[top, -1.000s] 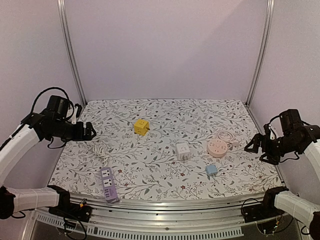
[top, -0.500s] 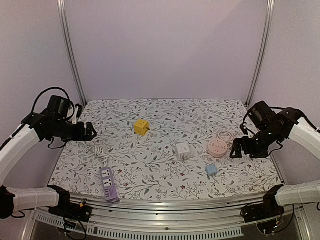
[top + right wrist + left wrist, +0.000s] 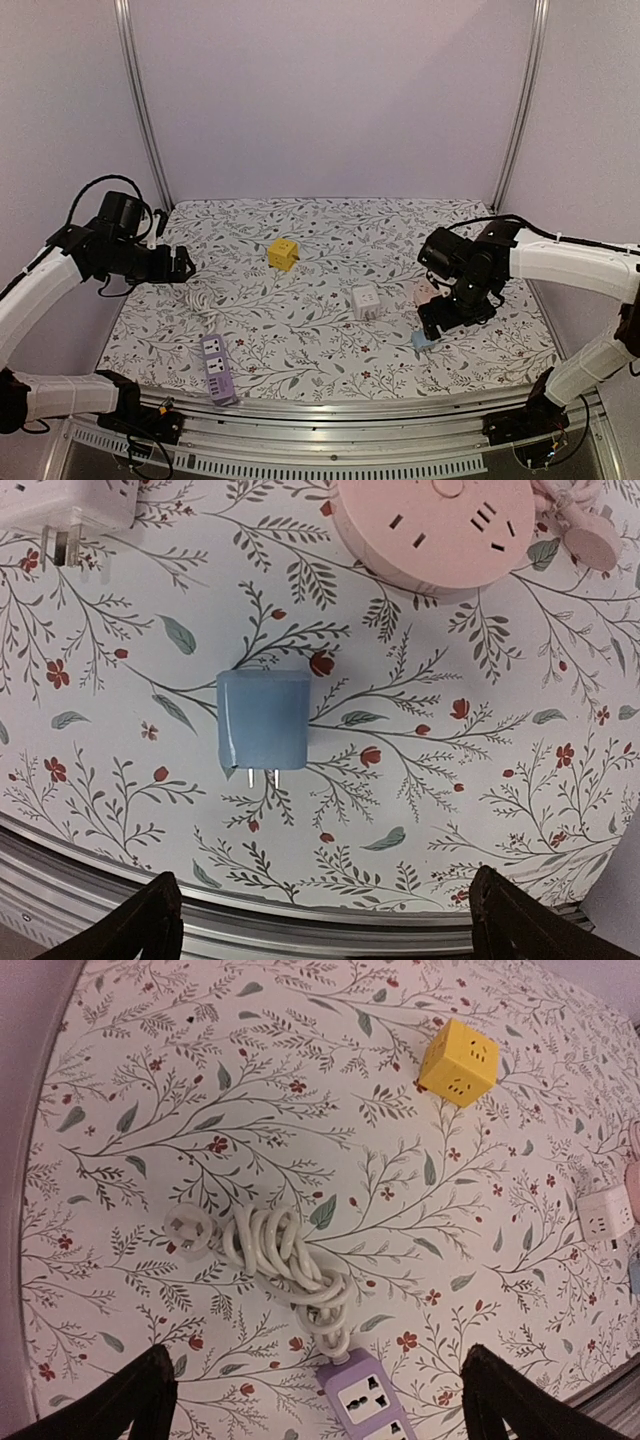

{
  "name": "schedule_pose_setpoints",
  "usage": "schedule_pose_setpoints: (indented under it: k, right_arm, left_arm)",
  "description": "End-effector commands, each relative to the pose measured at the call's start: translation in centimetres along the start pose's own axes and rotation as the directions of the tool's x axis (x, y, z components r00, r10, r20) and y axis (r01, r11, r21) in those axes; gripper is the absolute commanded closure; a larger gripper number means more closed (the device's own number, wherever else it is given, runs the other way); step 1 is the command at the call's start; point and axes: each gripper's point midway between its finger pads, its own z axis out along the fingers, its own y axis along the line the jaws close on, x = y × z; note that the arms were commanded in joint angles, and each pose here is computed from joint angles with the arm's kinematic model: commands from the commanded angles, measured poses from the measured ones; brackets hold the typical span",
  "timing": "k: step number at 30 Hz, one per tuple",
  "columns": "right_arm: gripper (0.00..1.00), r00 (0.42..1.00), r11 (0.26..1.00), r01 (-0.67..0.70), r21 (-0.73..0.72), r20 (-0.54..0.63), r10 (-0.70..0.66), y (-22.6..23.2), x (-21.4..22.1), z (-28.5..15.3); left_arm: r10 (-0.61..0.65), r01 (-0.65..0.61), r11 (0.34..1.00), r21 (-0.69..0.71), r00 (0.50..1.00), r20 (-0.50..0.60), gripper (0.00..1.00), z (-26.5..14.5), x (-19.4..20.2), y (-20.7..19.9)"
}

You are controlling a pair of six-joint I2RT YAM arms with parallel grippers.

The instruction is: Insert the plug

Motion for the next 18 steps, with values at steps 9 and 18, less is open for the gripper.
schedule_pose_setpoints:
  k: [9,18]
  right_arm:
    - [0.04,0.994,0.996,-0.014,-0.088,0.108,0.024,3.0,-1.3,5.0]
    - [0.09,0.940,0.984,-0.030,-0.177,0.329,0.088,2.6,-1.9,5.9]
  left_arm:
    - [0.036,-0.036,0.999,-0.012,0.999,0.015,0.00,-0.1,0.3,-0.5]
    - [0.041,-0.041,0.999,-0.025,0.999,0.019,0.00,-0.1,0.3,-0.5]
